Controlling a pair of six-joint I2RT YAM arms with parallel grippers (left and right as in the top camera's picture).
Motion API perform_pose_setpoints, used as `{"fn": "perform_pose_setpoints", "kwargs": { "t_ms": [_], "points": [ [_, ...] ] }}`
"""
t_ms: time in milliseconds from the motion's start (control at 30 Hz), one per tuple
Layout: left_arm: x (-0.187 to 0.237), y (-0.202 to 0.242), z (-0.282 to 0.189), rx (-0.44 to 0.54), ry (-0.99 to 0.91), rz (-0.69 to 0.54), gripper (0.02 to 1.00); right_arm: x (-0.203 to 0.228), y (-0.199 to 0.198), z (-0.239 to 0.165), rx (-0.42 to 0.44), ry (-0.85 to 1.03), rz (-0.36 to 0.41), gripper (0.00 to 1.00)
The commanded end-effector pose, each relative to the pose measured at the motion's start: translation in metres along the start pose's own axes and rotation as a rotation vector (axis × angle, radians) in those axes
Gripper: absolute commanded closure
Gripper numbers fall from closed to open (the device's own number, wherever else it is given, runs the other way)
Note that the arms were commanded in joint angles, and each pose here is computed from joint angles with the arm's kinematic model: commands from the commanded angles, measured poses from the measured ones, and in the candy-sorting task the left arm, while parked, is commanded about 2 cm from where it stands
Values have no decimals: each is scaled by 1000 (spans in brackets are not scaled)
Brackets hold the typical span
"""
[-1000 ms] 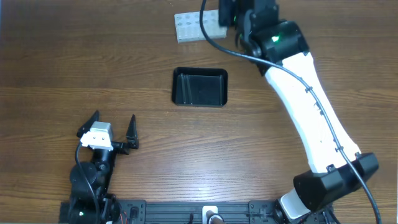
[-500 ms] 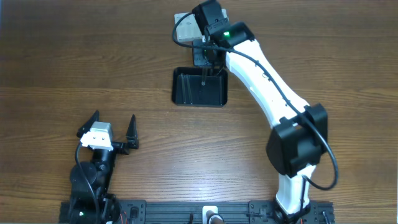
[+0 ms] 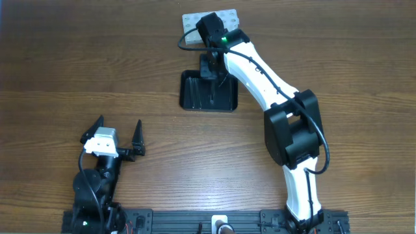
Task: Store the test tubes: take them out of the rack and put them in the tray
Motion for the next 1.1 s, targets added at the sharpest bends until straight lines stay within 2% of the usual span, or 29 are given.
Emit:
{"fn": "perform_pose_setpoints", "kwargs": {
  "t_ms": [33,200,367,400,467,533,633,733,800,867,933,967,1100],
  "points": [
    [2,0,0,5,3,11,18,5,1,20,12,42,29,877],
    [2,0,0,5,3,11,18,7,-1,37,25,66,37,833],
    [2,0,0,5,3,11,18,6,-1,36,22,61,37,781],
    [2,0,0,5,3,11,18,6,-1,35,21,58,37,744],
    [2,0,0,5,3,11,20,4,0,27,17,39,26,562],
    [2,0,0,5,3,11,18,1,1,14,11,13,4,494],
    [2,0,0,5,3,11,18,-4,3,-20,-14,-59,-43,463],
    [2,0,0,5,3,11,18,-10,-2,-71,10,-192,-76,448],
    [2,0,0,5,3,11,18,-13,-11,-108,22,-283,-103,448],
    [2,0,0,5,3,11,18,-14,-23,-146,18,-370,-166,443],
    [2,0,0,5,3,11,18,-15,-41,-185,24,-472,-200,406],
    [2,0,0,5,3,11,18,-17,-61,-215,35,-564,-191,343],
    [2,0,0,5,3,11,18,-7,-106,-262,80,-714,-124,191]
  ]
}}
Point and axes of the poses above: each gripper's point midway between its finger pads, its own z axis out along the fingers, its own y axis along the line the jaws close on, x = y × z, the point moved 10 cm from there along -z, back along the fingers
